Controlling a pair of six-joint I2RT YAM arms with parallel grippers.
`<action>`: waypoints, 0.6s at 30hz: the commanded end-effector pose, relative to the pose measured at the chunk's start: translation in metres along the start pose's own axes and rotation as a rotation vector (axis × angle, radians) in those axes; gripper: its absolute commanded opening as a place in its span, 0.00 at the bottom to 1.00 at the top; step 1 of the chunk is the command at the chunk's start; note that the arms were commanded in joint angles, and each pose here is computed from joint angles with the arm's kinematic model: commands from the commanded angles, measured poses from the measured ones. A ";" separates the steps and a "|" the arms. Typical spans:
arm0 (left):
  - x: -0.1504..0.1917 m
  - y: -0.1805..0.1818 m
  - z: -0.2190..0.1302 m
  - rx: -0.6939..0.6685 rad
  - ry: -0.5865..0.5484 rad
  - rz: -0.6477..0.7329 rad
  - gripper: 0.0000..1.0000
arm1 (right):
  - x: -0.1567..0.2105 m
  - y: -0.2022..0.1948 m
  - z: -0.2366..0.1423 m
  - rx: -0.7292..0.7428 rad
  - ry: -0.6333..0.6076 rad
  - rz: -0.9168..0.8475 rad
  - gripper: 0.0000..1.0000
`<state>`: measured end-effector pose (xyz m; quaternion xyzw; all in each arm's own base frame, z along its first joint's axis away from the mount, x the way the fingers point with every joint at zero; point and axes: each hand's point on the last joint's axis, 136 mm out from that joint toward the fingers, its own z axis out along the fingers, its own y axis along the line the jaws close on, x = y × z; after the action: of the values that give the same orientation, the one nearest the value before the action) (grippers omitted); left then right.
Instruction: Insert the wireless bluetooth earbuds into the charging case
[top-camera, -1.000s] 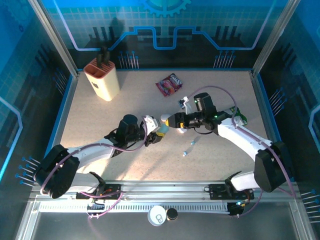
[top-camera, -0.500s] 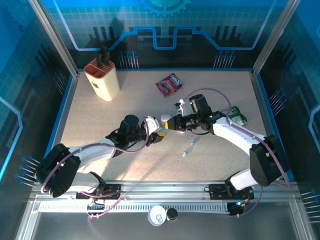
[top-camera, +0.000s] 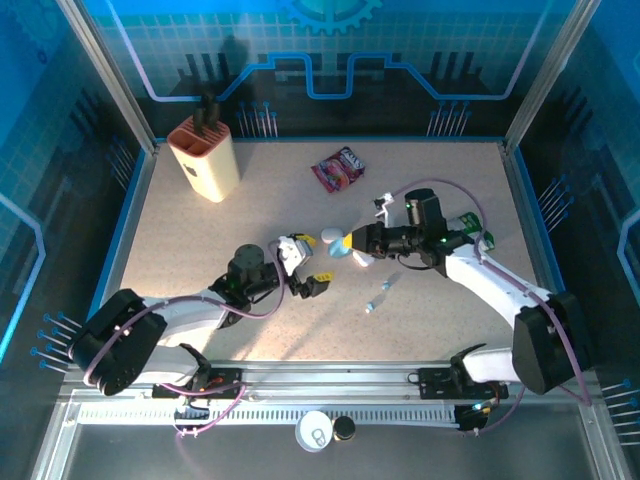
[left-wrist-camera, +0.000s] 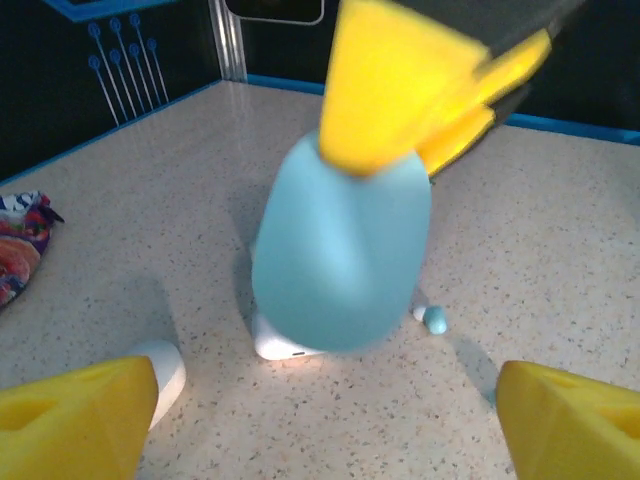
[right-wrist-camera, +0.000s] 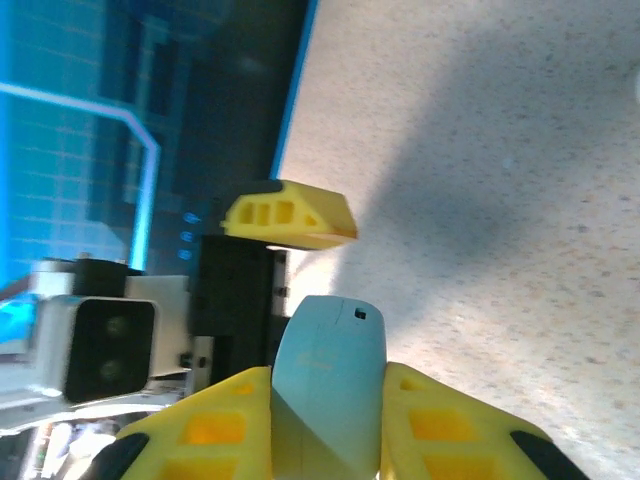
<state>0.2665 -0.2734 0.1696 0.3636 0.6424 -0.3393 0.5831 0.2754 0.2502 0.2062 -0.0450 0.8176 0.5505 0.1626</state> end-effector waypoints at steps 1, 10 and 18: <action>-0.043 -0.015 -0.005 0.083 -0.233 0.002 0.89 | -0.001 0.034 -0.012 -0.160 -0.006 0.005 0.20; -0.067 -0.023 0.006 0.163 -0.281 0.038 0.89 | -0.010 0.075 -0.034 -0.372 -0.096 0.089 0.18; -0.080 -0.028 0.018 0.235 -0.303 0.073 0.81 | -0.015 0.079 -0.040 -0.489 -0.132 0.229 0.15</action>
<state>0.2620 -0.3009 0.2320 0.3763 0.5267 -0.4286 0.6303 0.2606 0.2481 0.2705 0.0376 0.6880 0.7121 0.1348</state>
